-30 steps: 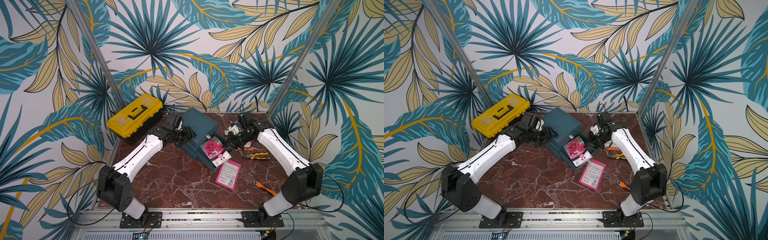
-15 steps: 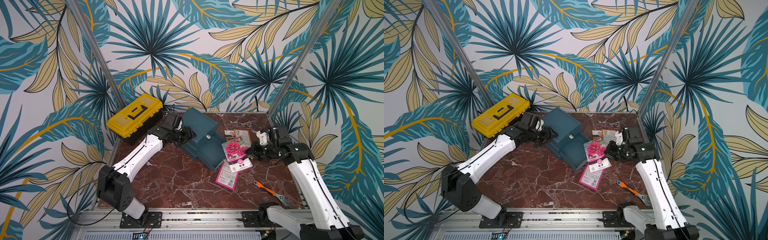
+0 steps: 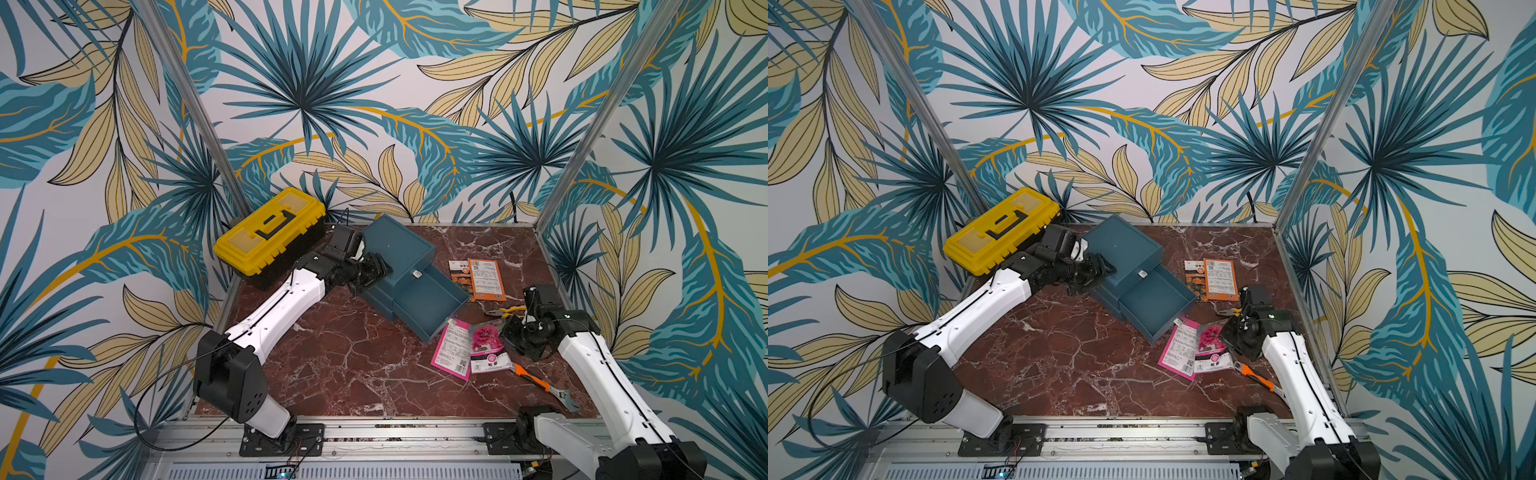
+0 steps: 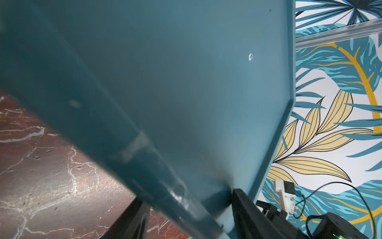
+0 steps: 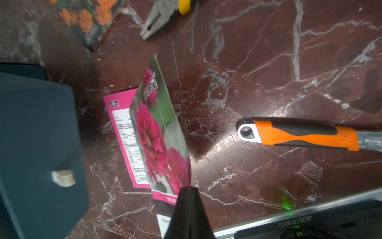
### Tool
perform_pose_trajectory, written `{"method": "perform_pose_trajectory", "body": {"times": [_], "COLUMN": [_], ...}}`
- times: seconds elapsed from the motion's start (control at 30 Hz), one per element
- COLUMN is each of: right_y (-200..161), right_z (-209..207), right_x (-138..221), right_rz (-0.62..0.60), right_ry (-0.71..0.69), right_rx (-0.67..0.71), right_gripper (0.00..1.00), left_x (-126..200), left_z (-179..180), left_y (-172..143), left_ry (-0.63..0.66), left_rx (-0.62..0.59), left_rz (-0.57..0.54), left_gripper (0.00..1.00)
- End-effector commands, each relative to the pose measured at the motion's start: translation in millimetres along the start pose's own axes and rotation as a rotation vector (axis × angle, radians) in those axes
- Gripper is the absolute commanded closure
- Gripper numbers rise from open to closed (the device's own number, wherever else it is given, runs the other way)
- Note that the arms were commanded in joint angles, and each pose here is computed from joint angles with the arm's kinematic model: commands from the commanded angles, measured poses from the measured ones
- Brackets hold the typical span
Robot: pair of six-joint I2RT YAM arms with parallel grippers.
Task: Take the seed bags out of the drawer
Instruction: Place the seed packet at the center of the board.
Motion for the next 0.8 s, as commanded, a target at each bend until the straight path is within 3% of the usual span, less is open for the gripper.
{"method": "perform_pose_trajectory", "body": {"times": [0.0, 0.27, 0.47, 0.63, 0.77], "right_y": [-2, -4, -10, -12, -8], "right_z": [1, 1, -9, -15, -8], "right_x": [-24, -46, -61, -63, -54], "right_rz": [0.034, 0.043, 0.073, 0.074, 0.052], "right_ry": [0.055, 0.132, 0.063, 0.016, 0.05], "right_rx": [-0.064, -0.121, -0.099, -0.082, -0.072], "right_gripper": [1.0, 1.0, 0.8, 0.56, 0.52], "left_x": [8, 6, 6, 8, 9], "left_z": [-6, -5, -5, -6, -7], "left_y": [0, -1, -1, -1, -1], "left_ry": [-0.03, -0.032, -0.036, -0.039, -0.042], "left_rx": [-0.032, -0.032, -0.031, -0.029, -0.029], "left_rz": [0.004, 0.013, 0.014, 0.009, 0.006], "left_gripper": [0.34, 0.34, 0.34, 0.34, 0.34]}}
Point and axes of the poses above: each gripper's point midway between its finger pads, its own x axis back along the fingers, its own z axis along the line the jaws close on, y = z × x, the point moved 10 cm from there along x, back along the fingers
